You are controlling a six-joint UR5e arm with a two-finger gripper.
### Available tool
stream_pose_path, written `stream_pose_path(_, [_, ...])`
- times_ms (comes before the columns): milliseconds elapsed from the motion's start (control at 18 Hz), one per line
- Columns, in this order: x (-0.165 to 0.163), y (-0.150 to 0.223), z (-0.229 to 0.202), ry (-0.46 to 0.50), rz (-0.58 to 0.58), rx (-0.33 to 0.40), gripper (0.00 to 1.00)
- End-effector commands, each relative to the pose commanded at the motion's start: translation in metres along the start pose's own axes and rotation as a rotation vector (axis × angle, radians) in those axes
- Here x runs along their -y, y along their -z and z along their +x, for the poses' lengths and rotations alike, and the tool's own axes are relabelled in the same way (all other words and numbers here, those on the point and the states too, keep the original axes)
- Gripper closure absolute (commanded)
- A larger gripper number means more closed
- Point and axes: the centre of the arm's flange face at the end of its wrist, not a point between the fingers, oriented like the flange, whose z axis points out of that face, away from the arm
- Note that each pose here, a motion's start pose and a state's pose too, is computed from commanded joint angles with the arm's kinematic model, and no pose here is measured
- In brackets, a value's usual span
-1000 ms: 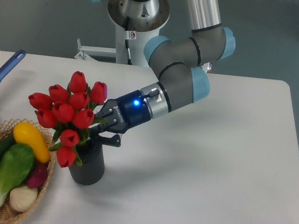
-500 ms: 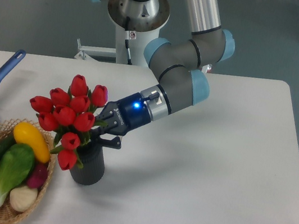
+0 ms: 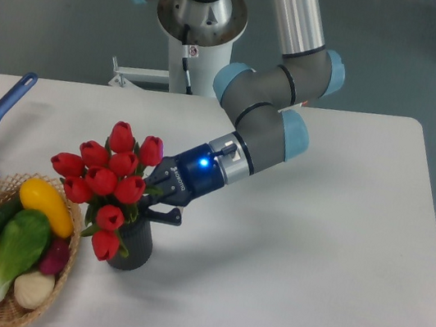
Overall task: Insert the flowers into the vase
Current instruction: 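Push the tulip stems deeper into the vase while holding them, then hold the tulips upright in the vase and adjust their position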
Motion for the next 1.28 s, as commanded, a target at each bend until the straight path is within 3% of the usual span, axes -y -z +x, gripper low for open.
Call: stream_pose_path(1278, [-0.0102, -0.0010, 0.0010, 0.021, -0.010, 0.000, 0.77])
